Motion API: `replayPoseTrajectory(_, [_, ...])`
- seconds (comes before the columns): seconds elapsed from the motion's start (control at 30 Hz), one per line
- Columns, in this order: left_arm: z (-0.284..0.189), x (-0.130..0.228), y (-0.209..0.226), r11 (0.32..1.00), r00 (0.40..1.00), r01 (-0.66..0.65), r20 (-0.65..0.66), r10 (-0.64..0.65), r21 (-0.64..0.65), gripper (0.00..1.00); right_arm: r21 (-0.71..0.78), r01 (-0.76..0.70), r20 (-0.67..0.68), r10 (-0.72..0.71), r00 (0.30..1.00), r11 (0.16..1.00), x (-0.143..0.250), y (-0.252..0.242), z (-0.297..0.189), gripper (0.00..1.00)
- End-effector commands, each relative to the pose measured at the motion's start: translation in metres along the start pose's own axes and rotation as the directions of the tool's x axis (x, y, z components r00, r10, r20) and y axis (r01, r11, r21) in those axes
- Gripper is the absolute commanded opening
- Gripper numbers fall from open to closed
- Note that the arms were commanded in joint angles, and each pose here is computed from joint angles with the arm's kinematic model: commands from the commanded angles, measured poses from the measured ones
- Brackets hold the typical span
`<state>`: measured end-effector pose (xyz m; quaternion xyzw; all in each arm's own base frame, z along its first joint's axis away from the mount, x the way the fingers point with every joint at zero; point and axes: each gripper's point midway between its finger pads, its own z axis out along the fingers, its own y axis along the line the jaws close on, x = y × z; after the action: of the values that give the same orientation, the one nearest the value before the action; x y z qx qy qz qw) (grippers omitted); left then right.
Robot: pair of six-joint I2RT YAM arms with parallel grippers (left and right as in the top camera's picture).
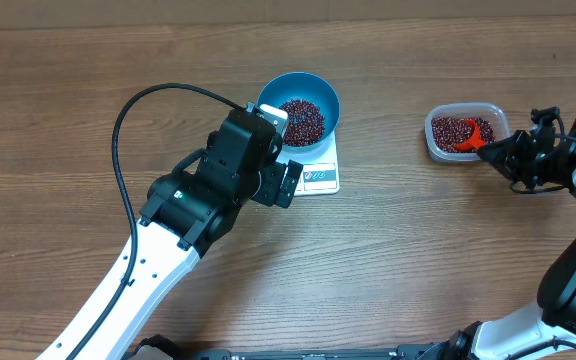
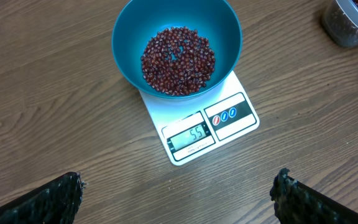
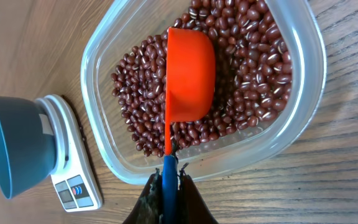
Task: Scoop item into bowl and weigh 150g on scale
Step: 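Dip the red scoop into the beans with the right gripper, then lift the filled red scoop out of the bean tub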
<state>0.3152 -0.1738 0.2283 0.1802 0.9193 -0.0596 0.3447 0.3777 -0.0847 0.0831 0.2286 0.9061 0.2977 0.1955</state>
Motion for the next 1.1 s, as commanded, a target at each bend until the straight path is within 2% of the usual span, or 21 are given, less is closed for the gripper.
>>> replayPoseTrajectory(0.0, [-0.007,-0.008,0.003,1.000,1.000,0.004,0.028,-0.004,-0.009,1.00,-0.016,-0.026,-0.012,0.026,1.000,1.000,0.001,-0.003,0.004,0.04])
replayPoseTrajectory(0.5, [-0.007,-0.008,0.003,1.000,1.000,0.004,0.028,-0.004,-0.009,1.00,-0.154,-0.087,-0.087,0.075,0.993,0.984,0.011,0.004,0.022,0.04])
replayPoseTrajectory(1.07, [-0.007,-0.008,0.003,1.000,1.000,0.004,0.028,-0.004,-0.009,1.00,-0.272,-0.048,-0.074,0.029,0.997,0.961,0.009,0.019,0.015,0.04])
